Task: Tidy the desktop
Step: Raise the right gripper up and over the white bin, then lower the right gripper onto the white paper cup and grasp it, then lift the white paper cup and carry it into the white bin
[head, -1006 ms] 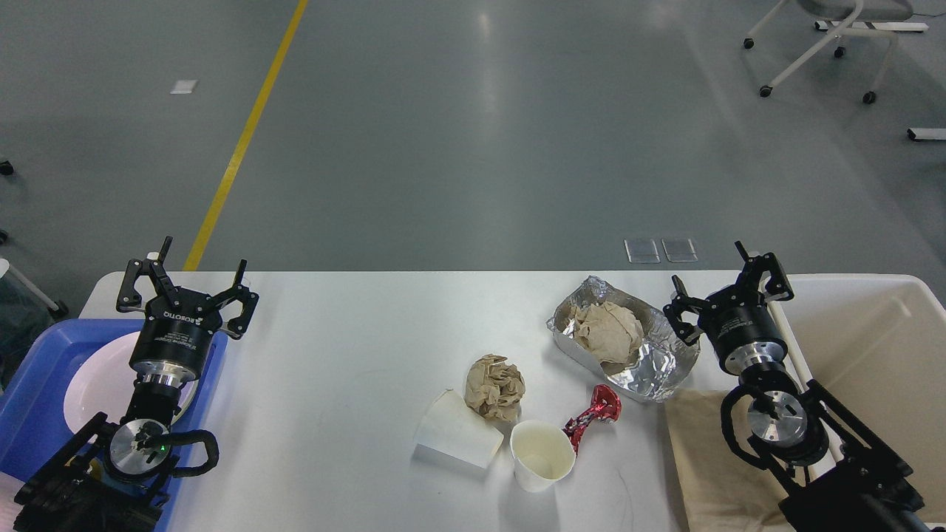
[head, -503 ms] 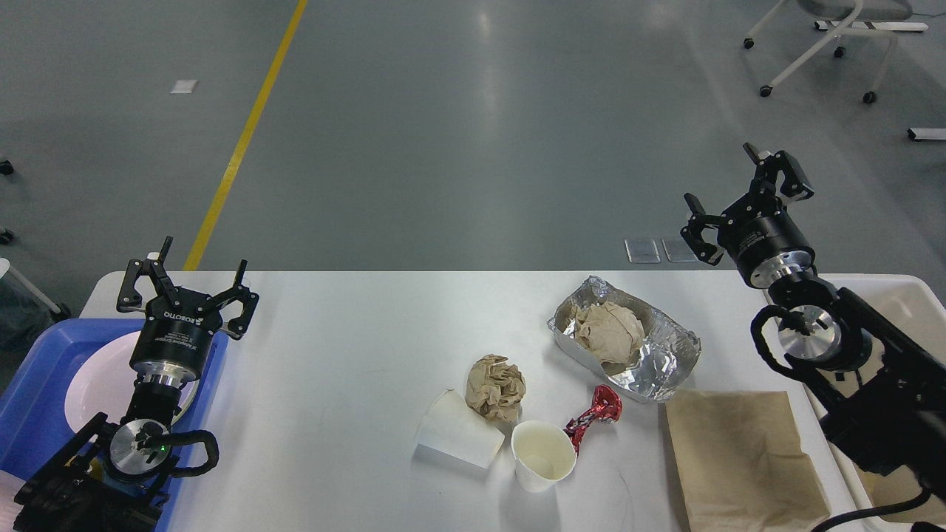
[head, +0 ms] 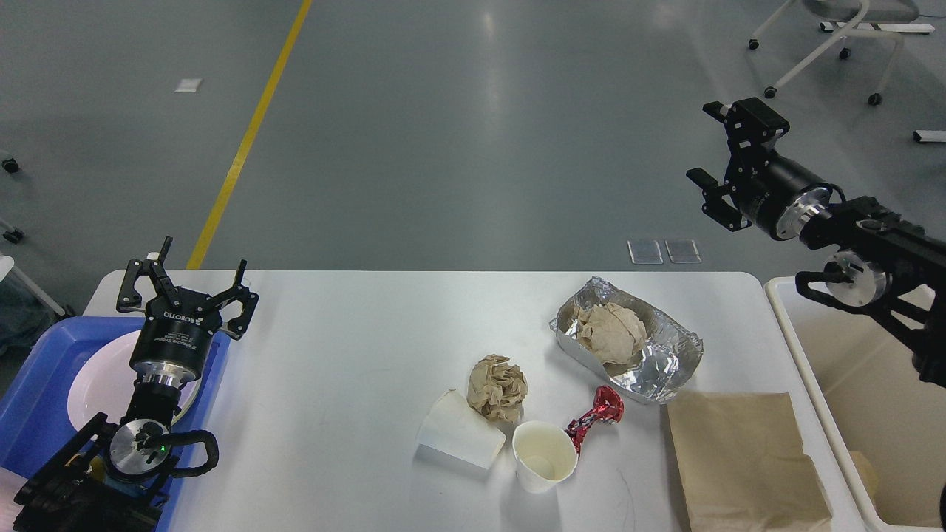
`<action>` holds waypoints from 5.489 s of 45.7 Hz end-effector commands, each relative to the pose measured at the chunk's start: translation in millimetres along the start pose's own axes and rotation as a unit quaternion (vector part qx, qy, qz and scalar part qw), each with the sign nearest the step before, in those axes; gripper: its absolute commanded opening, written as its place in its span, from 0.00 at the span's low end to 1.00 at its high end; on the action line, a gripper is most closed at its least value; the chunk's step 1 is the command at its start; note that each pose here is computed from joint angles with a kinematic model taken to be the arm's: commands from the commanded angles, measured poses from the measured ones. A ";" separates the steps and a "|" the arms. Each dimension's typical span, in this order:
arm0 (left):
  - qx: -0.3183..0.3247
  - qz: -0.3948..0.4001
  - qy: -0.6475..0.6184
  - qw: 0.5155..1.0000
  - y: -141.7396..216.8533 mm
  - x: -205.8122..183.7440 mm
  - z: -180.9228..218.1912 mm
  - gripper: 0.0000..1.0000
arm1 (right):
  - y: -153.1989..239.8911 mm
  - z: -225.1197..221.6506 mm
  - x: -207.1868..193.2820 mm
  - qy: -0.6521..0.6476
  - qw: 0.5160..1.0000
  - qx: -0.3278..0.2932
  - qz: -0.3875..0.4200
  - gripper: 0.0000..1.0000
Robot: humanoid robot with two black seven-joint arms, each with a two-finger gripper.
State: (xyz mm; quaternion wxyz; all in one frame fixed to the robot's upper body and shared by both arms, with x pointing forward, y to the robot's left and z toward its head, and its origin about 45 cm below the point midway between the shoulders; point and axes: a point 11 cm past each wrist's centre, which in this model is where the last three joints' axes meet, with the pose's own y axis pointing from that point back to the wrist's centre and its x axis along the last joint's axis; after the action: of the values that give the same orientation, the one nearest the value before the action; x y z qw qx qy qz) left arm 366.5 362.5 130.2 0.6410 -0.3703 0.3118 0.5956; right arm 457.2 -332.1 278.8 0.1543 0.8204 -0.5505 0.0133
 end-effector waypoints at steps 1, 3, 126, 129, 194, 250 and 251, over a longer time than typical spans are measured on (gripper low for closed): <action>0.000 0.000 0.000 1.000 0.1 0.2 0.2 0.96 | 1.0 -18.8 0.5 0.111 0.991 -0.051 -0.060 1.00; 0.000 0.000 0.001 1.000 -0.4 -0.5 -0.7 0.96 | 2.8 -23.6 0.0 0.149 0.982 -0.075 -0.085 1.00; 0.000 0.000 0.000 1.000 -0.5 -0.3 0.2 0.96 | 70.1 62.1 -275.9 0.312 0.737 -0.435 -0.412 1.00; 0.000 -0.001 0.000 1.000 -0.5 -0.5 0.2 0.96 | 67.1 67.0 -281.5 0.320 0.736 -0.432 -0.412 1.00; 0.001 0.000 0.000 1.000 -0.4 -0.4 -0.2 0.96 | 69.7 126.2 -275.9 0.264 0.784 -0.477 -0.296 0.00; 0.000 -0.001 0.000 1.000 -0.5 -0.5 0.2 0.96 | 130.0 -135.2 -104.5 0.323 0.813 -0.429 -0.223 0.00; 0.001 -0.001 0.000 1.000 -0.4 -0.5 -0.2 0.96 | 130.5 -134.0 -100.8 0.322 0.813 -0.433 -0.219 0.00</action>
State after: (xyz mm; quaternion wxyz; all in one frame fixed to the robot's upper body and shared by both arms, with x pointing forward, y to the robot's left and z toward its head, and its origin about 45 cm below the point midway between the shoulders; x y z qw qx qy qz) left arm 366.9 362.3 130.7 0.6416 -0.3703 0.3118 0.5950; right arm 317.7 -239.2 418.9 0.6541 0.7257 -0.2130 0.0108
